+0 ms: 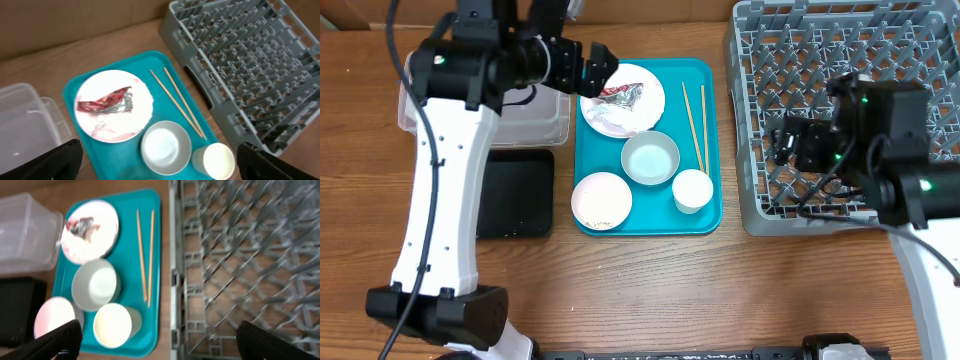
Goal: Sort waste into correct bins and load items into the dishwasher
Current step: 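Reach left gripper to the white plate and grasp the red wrapper and tissue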
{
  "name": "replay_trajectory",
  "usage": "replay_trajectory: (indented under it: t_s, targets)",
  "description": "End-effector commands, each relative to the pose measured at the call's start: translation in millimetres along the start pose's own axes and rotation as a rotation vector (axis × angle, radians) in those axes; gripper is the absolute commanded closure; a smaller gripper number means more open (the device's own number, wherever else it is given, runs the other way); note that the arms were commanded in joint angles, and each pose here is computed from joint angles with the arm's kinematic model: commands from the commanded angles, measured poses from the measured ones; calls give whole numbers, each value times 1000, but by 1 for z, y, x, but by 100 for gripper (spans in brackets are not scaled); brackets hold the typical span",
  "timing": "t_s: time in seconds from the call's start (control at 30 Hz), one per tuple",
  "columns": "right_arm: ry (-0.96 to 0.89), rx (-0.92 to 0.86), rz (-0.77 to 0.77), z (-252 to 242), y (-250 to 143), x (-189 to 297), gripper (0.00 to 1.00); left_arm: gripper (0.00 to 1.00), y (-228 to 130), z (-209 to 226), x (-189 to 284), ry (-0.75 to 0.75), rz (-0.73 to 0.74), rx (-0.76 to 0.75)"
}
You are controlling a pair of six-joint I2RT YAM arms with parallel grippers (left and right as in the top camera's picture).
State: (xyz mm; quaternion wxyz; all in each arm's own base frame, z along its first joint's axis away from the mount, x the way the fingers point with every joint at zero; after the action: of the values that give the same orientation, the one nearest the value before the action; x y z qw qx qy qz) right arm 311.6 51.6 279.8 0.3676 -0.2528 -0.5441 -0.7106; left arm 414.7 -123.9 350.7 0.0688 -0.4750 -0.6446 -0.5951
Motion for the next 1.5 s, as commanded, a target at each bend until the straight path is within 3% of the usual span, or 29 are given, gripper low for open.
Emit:
replay_trajectory:
  t_s: [0.0, 0.1, 0.17, 0.27, 0.33, 0.4, 0.53, 0.73, 1.17, 1.47]
  targets:
    - [78, -2, 30, 13, 3, -5, 0, 0, 5, -10, -7, -85, 3, 110]
    - [77, -4, 35, 11, 5, -13, 0, 0, 7, -8, -15, -100, -3, 104]
    - [80, 0, 21, 12, 9, -13, 0, 8, 7, 1, -26, -50, 3, 107]
    - [85, 5, -3, 13, 14, -13, 0, 12, 0, 33, -55, 163, 35, 258]
    - [86, 7, -9, 13, 15, -13, 0, 12, -13, 57, -77, 335, 61, 374]
    - [86, 6, -6, 13, 14, -13, 0, 9, -25, 67, -100, 415, 91, 436]
    - [83, 3, 6, 13, 12, -13, 0, 0, -42, 76, -145, 444, 140, 470]
    - [80, 0, 20, 12, 9, -13, 0, 0, -79, 90, -196, 462, 244, 533]
    - [80, 0, 20, 12, 9, -13, 0, 0, -114, 102, -237, 465, 326, 576]
    - [80, 0, 20, 12, 9, -13, 0, 0, -119, 104, -261, 447, 310, 565]
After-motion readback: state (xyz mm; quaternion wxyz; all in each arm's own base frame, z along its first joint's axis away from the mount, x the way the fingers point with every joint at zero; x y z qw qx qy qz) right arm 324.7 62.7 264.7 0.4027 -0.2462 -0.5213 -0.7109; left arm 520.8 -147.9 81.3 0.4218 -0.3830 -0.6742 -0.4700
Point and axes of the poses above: each gripper's point midway between its finger pads, its own x axis back along the fingers, its own z axis along the line the jaws close on, y = z × x, the point moved 3 cm from there along x, back along the fingers
